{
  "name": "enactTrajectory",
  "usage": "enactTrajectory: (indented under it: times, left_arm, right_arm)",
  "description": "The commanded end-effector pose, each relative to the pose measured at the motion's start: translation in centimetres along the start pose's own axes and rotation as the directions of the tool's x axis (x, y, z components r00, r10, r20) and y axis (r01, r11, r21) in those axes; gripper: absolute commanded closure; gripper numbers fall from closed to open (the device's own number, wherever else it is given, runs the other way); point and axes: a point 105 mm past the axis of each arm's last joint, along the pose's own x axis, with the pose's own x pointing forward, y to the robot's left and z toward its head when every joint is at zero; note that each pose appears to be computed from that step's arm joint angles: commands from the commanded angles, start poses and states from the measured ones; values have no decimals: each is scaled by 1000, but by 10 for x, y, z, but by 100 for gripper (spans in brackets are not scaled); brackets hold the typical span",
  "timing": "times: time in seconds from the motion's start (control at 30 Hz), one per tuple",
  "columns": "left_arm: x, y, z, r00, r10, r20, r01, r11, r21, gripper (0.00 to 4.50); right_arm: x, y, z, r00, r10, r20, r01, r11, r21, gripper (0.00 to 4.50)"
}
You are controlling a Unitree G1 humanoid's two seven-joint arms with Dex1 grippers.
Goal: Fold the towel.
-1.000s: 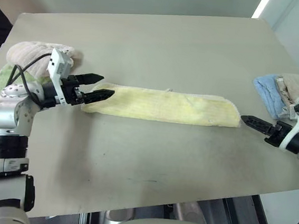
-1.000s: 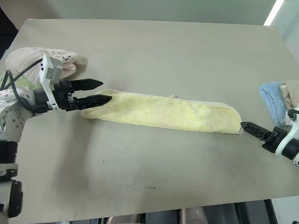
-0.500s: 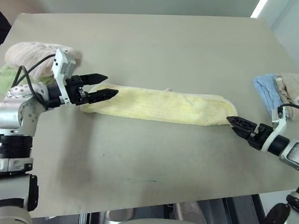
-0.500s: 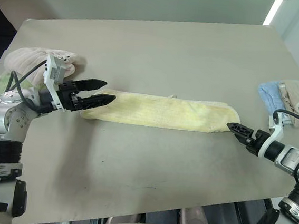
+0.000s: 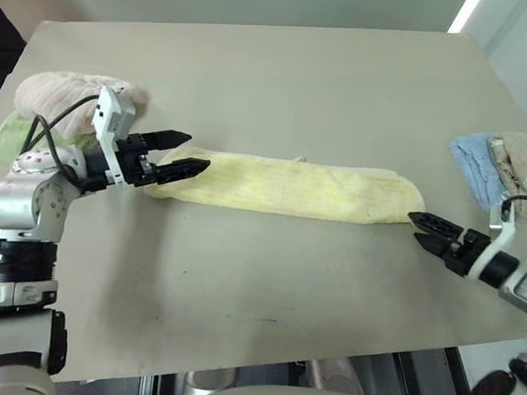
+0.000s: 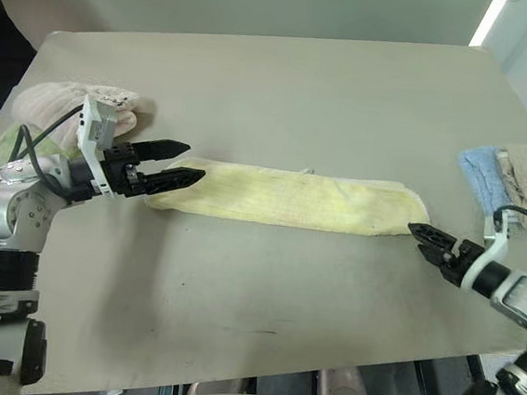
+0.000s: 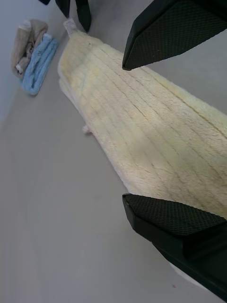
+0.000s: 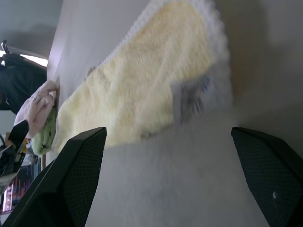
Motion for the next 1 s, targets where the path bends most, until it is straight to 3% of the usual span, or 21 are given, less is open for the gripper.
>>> enactTrajectory:
  times: [0.03, 0.23, 0.43, 0.8, 0.9, 1.0]
  left_arm:
    - [-5, -1, 14, 1000, 6, 29, -7, 999, 47, 0]
    - [6, -3, 14, 999, -16, 37, 15, 999, 48, 0]
    - [9, -4, 16, 999, -23, 44, 20, 998, 53, 0]
    - [8, -4, 16, 999, -13, 49, 10, 998, 57, 0]
    - [9, -3, 18, 998, -8, 55, 4, 998, 59, 0]
    - [8, -3, 18, 998, -2, 60, -1, 998, 62, 0]
  right_arm:
    - [-7, 17, 5, 998, 48, 26, -47, 998, -43, 3]
    - [22, 19, 6, 994, 0, 105, -4, 999, 35, 3]
    - [34, 4, 21, 974, -112, 198, 70, 976, 206, 3]
    - [50, 4, 37, 955, -158, 250, 91, 961, 262, 3]
    - [52, 3, 37, 953, -176, 245, 121, 967, 224, 64]
    - [48, 0, 39, 946, -194, 259, 142, 968, 208, 169]
